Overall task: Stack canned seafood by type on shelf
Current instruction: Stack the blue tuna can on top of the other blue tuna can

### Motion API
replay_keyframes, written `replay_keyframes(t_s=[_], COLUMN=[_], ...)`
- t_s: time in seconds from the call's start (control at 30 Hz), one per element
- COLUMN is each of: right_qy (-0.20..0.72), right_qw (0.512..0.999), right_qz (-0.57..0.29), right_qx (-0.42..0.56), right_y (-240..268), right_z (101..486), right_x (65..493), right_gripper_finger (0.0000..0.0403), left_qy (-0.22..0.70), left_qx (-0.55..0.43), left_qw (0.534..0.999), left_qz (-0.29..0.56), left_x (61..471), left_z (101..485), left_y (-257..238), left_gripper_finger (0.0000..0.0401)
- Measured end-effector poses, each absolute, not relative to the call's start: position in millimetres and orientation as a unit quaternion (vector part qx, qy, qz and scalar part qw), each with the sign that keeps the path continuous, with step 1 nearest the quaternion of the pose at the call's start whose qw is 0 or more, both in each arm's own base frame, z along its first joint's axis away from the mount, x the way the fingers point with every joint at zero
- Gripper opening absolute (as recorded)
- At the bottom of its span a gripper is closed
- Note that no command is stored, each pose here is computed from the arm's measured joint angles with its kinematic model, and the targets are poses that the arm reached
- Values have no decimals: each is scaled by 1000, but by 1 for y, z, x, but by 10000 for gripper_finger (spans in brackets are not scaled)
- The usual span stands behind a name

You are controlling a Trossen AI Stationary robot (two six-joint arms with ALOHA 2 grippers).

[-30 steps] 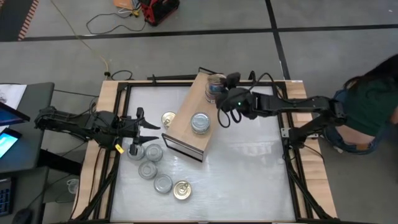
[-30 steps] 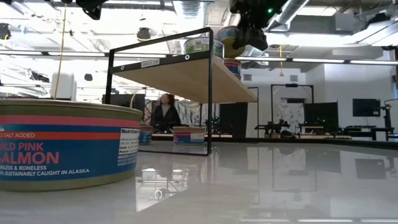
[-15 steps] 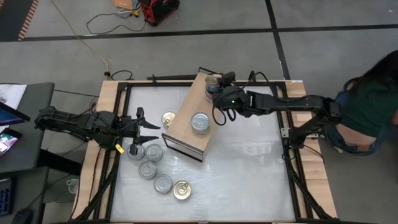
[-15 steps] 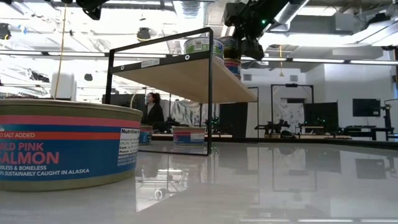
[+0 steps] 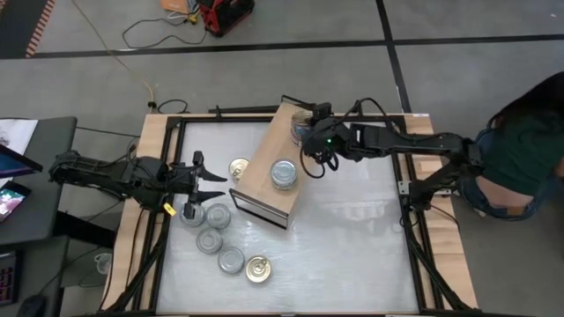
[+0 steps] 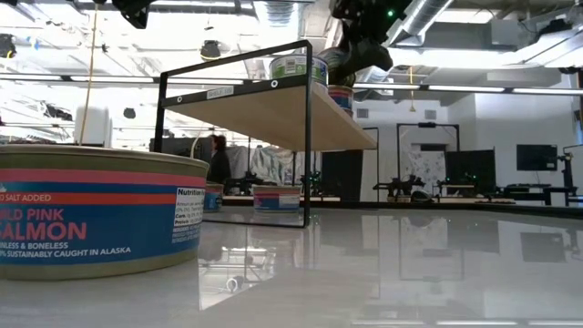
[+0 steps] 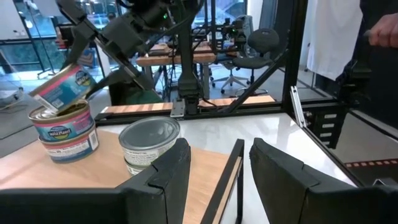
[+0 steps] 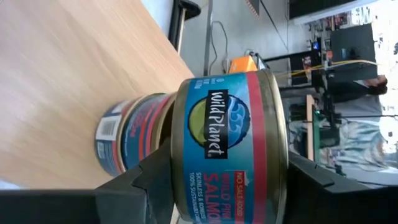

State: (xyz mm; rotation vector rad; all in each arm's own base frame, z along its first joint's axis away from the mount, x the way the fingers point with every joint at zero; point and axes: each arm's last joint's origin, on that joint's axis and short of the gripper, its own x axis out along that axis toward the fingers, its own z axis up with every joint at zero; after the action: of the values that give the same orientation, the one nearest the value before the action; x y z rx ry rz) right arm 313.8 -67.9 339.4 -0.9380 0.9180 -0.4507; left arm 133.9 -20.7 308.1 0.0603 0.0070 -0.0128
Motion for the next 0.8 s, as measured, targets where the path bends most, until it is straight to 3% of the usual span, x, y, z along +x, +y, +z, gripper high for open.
replay_keyframes(t_s=[0.13,0.5,0.8], right_qy=[424,424,426], right_qw=[773,777,775], right_qz=[-210,-213,-224], right_qx=[-424,-415,-409], right_y=[-68,-69,-73], right_z=[339,338,339], right_x=[313,313,312], right_gripper_finger=[246,311,315], left_qy=[1,1,5], left_qx=[30,31,34], left_qw=[1000,999,999], left_qz=[-6,-7,-8], left_x=[134,134,134], left_z=[309,309,308], left_y=[-21,-21,-21], left_gripper_finger=[160,160,160])
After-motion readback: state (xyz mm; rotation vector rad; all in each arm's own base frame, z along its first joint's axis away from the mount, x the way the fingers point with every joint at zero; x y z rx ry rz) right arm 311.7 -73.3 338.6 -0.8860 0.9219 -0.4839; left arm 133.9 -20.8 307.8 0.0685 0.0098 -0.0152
